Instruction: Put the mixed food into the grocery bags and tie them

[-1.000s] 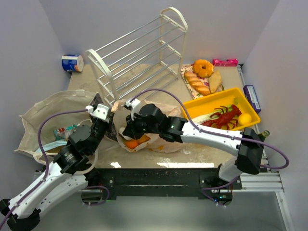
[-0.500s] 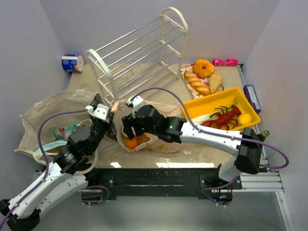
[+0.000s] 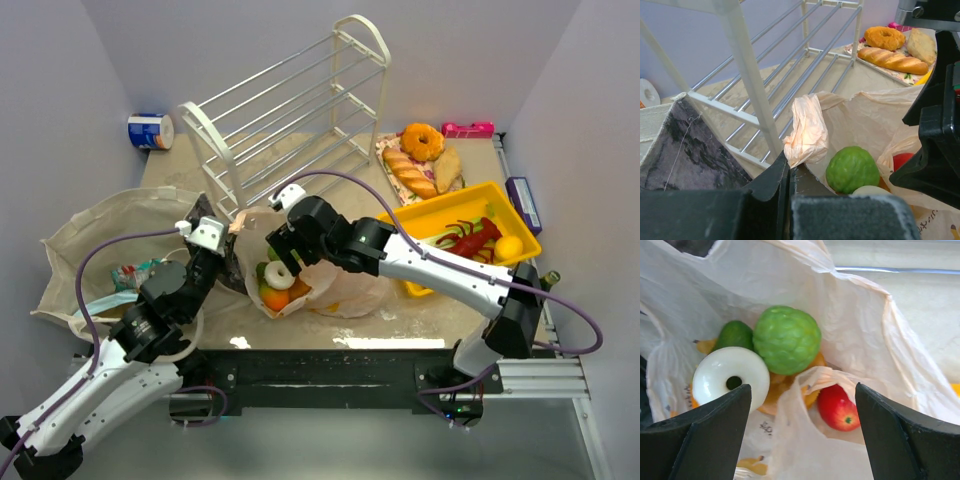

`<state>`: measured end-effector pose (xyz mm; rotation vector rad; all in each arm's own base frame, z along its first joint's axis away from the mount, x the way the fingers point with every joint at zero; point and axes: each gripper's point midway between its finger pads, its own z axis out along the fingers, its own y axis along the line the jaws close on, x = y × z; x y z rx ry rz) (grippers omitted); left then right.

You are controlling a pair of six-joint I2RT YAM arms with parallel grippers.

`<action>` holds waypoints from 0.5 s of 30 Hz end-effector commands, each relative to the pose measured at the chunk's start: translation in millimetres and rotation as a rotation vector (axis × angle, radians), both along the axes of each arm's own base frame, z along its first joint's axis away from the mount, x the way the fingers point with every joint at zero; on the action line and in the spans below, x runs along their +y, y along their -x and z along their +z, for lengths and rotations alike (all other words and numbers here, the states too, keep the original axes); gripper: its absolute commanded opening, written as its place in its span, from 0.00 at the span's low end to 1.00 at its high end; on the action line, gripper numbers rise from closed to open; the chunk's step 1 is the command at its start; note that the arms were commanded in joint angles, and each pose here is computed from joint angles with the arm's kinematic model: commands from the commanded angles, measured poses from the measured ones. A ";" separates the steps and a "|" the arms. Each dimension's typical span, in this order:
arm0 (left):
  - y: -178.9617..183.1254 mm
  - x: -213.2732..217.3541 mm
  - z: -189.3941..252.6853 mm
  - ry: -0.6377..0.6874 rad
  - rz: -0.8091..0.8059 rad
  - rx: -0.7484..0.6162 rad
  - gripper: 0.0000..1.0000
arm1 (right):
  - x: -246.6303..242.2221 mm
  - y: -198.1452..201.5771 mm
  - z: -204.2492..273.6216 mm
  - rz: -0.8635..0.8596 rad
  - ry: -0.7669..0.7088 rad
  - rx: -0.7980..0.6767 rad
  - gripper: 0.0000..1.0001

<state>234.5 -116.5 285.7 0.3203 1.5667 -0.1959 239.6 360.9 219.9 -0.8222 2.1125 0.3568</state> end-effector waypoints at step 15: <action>-0.3 0.6 9.6 0.036 0.004 -0.029 0.00 | -26.0 5.0 -55.8 0.083 0.336 0.063 0.75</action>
